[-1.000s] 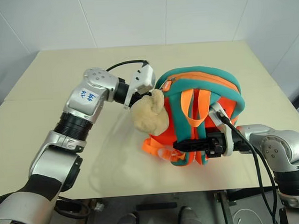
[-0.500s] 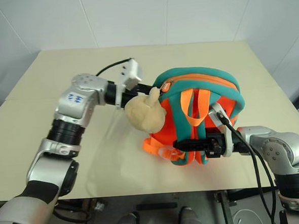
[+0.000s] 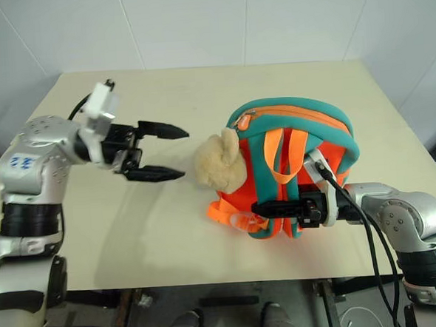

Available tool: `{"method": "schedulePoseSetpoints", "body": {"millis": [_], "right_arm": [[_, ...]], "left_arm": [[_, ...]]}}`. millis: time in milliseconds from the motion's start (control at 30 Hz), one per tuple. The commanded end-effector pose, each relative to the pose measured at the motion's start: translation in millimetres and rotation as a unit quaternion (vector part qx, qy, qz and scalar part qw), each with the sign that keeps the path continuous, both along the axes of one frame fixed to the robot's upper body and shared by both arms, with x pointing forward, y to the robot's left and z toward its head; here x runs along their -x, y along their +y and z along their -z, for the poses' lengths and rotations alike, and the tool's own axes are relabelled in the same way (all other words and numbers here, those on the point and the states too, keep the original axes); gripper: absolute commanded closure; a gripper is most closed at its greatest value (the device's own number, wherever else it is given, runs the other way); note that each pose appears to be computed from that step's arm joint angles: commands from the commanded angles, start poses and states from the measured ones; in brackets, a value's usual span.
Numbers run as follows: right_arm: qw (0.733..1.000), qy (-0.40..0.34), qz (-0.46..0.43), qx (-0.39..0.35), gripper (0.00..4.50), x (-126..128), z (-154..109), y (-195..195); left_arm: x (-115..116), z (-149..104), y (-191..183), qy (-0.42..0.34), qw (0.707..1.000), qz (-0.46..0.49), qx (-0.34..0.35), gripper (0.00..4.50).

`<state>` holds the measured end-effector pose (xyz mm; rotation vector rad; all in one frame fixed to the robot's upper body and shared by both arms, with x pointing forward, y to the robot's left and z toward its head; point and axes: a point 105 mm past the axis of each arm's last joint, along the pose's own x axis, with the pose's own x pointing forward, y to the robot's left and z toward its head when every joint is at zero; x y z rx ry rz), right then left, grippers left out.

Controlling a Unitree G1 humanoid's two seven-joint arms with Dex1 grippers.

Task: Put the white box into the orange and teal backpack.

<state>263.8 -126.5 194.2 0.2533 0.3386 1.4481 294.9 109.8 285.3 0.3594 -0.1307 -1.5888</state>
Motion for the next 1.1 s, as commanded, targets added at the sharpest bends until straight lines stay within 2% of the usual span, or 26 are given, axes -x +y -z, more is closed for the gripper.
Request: {"method": "schedulePoseSetpoints", "body": {"millis": [33,333,433,567,667,800,967,1100], "right_arm": [[1.0,-0.015,-0.015,-0.005,4.49,1,-5,6],[1.0,-0.019,-0.02,-0.005,4.49,-1,-6,8],[1.0,-0.018,-0.017,-0.005,4.49,0,-5,7],[1.0,-0.019,-0.011,-0.006,4.49,0,-5,6],[1.0,-0.02,-0.007,-0.008,4.49,-1,-4,6],[1.0,-0.021,-0.002,-0.009,4.49,-3,-4,5],[1.0,-0.023,0.002,-0.01,4.49,-3,-4,6],[1.0,-0.024,0.006,-0.012,4.49,0,-4,4]], "left_arm": [[15,-8,-14,-0.022,0.999,0.025,0.015,0.11],[6,4,-55,-0.019,0.998,0.052,0.033,0.11],[-4,6,-58,-0.033,0.999,0.025,0.033,0.64],[-15,15,-49,-0.064,0.998,-0.011,-0.006,1.88],[-13,-1,-39,-0.073,0.997,-0.01,0.022,2.67],[-23,-22,-9,-0.082,0.996,-0.041,-0.006,3.46],[-39,-38,25,-0.106,0.99,-0.088,-0.034,3.46],[-55,-26,61,-0.112,0.978,-0.137,-0.109,3.46]]}}
